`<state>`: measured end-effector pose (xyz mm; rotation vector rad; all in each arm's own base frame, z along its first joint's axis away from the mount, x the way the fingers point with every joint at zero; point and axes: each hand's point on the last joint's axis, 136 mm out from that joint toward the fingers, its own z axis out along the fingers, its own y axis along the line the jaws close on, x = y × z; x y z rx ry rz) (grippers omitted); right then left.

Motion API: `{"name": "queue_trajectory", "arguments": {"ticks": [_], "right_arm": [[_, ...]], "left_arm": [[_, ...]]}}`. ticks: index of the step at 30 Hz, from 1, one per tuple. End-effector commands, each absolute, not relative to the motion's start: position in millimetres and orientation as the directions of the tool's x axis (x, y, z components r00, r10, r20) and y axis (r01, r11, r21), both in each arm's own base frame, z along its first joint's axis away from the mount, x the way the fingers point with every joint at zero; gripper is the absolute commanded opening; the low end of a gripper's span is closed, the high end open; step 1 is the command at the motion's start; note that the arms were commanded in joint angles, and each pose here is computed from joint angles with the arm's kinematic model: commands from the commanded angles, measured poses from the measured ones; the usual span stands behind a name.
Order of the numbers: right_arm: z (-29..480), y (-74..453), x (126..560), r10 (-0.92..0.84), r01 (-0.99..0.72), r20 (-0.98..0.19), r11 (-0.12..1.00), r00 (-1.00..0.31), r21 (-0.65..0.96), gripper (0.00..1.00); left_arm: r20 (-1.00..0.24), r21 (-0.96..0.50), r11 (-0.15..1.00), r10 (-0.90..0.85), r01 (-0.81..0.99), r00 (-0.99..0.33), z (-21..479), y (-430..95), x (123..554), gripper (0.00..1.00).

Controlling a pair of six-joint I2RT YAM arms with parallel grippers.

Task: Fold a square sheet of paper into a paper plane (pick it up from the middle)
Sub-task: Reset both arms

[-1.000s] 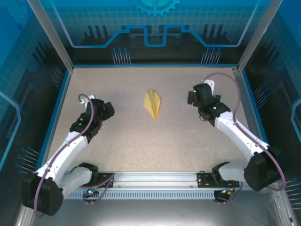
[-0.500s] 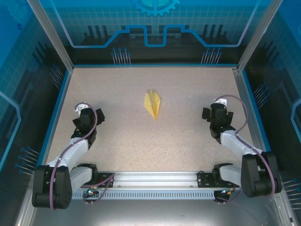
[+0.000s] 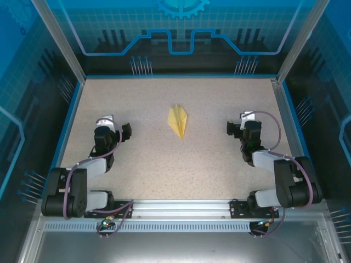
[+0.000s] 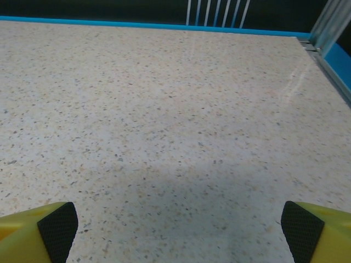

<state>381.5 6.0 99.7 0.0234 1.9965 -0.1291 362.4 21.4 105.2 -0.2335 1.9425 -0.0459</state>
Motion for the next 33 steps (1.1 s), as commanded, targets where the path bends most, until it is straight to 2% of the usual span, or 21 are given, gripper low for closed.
{"name": "queue_trajectory", "arguments": {"ticks": [1, 10, 18, 33], "right_arm": [[104.2, 9.5, 391.5, -0.06, 0.031, -0.93, 0.997, -0.361, -0.076, 1.0], [94.8, 22.8, 395.3, -0.102, -0.045, -0.922, 0.995, -0.374, -0.092, 0.99], [94.6, 22.6, 395.6, -0.095, -0.051, -0.921, 0.995, -0.377, -0.082, 0.99], [94.3, 22.3, 395.4, -0.095, -0.05, -0.921, 0.995, -0.377, -0.082, 0.99]], "left_arm": [[-0.941, -0.166, 0.984, -0.178, -0.064, -0.289, 117.7, 12.8, 375.7, 0.99], [-0.924, -0.162, 0.985, -0.172, -0.057, -0.342, 93.3, 10.9, 391.2, 0.98], [-0.921, -0.094, 0.994, -0.107, -0.053, -0.374, 91.3, 1.8, 395.7, 0.98], [-0.917, -0.093, 0.995, -0.097, -0.028, -0.388, 90.3, -2.5, 397.2, 0.99]]}}
